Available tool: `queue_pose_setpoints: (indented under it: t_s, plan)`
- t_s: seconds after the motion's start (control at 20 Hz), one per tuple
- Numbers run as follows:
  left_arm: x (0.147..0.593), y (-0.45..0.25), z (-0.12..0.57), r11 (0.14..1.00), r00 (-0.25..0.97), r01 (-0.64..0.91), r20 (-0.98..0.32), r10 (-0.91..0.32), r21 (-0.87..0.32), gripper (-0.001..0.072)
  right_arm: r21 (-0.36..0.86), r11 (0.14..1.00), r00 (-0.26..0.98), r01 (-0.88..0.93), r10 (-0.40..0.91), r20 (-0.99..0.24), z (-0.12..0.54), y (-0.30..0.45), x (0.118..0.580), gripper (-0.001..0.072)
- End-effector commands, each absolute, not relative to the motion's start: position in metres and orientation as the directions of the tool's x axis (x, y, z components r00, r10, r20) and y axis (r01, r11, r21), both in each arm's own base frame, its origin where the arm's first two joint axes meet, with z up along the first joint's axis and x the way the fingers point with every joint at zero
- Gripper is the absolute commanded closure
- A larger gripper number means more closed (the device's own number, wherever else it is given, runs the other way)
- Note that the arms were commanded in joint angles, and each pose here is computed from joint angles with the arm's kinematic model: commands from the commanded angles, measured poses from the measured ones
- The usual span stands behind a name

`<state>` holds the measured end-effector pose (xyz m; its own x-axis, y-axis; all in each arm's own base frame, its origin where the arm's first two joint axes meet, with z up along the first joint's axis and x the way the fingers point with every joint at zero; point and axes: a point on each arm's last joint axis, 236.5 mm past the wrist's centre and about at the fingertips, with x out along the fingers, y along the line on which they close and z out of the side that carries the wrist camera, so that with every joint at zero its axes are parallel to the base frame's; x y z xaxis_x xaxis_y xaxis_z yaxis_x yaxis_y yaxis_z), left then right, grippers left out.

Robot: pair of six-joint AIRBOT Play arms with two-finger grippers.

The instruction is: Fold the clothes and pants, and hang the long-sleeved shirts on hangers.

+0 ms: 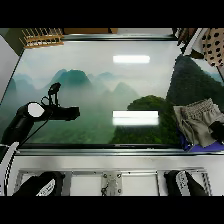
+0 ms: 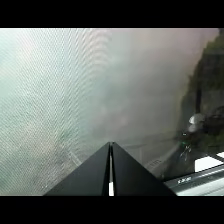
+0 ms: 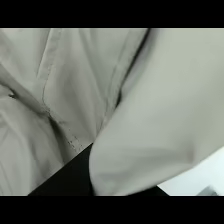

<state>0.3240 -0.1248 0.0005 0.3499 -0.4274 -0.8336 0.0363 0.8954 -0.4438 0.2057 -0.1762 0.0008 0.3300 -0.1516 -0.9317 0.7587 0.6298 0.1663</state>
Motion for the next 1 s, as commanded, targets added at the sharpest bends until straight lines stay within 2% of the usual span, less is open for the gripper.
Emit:
queue_pose_setpoints:
  t_s: [0.0,0.3,0.35,0.4,0.45,0.5,0.6,0.7,0.8,0.85,0.95]
  plan:
    - [0.321,-0.125,0.0,0.896,0.338,0.038,-0.838,-0.429,-0.443,0.0704,0.131,0.621,0.293,0.773,-0.165,-0.942,-0.029,-0.175,0.192,0.0598]
    - [0.319,-0.126,-0.001,0.895,0.328,0.038,-0.841,-0.431,-0.444,0.0705,0.128,0.617,0.309,0.777,-0.197,-0.93,-0.043,-0.18,0.194,0.0598]
    - [0.319,-0.126,-0.001,0.895,0.327,0.037,-0.841,-0.431,-0.444,0.0704,0.121,0.619,0.305,0.776,-0.2,-0.931,-0.044,-0.18,0.193,0.0578]
    - [0.318,-0.126,-0.001,0.895,0.325,0.038,-0.841,-0.432,-0.445,0.0704,0.106,0.628,0.292,0.771,-0.202,-0.935,-0.043,-0.181,0.19,0.0404]
    - [0.317,-0.126,-0.002,0.895,0.321,0.038,-0.842,-0.432,-0.445,0.0704,0.074,0.64,0.269,0.765,-0.212,-0.94,-0.04,-0.184,0.185,0.0145]
    - [0.317,-0.126,-0.002,0.895,0.32,0.038,-0.843,-0.432,-0.444,0.0704,0.017,0.654,0.229,0.756,-0.24,-0.943,-0.031,-0.192,0.177,0.0009]
    - [0.317,-0.126,-0.002,0.895,0.319,0.038,-0.843,-0.433,-0.445,0.0704,-0.149,0.659,0.138,0.737,-0.363,-0.922,0.006,-0.224,0.158,0.0009]
    - [0.316,-0.126,-0.002,0.895,0.318,0.038,-0.843,-0.433,-0.445,0.0704,-0.241,0.627,0.148,0.741,-0.503,-0.851,0.062,-0.253,0.157,0.0009]
    - [0.316,-0.126,-0.002,0.895,0.318,0.038,-0.843,-0.433,-0.445,0.0704,-0.186,0.627,0.317,0.756,-0.6,-0.735,0.125,-0.258,0.184,0.0009]
    - [0.316,-0.126,-0.002,0.895,0.318,0.038,-0.843,-0.433,-0.445,0.0704,-0.132,0.668,0.431,0.732,-0.605,-0.67,0.152,-0.245,0.203,0.0009]
    - [0.316,-0.126,-0.002,0.895,0.318,0.038,-0.843,-0.433,-0.445,0.0704,-0.01,0.807,0.637,0.591,-0.474,-0.607,0.175,-0.19,0.244,0.0009]
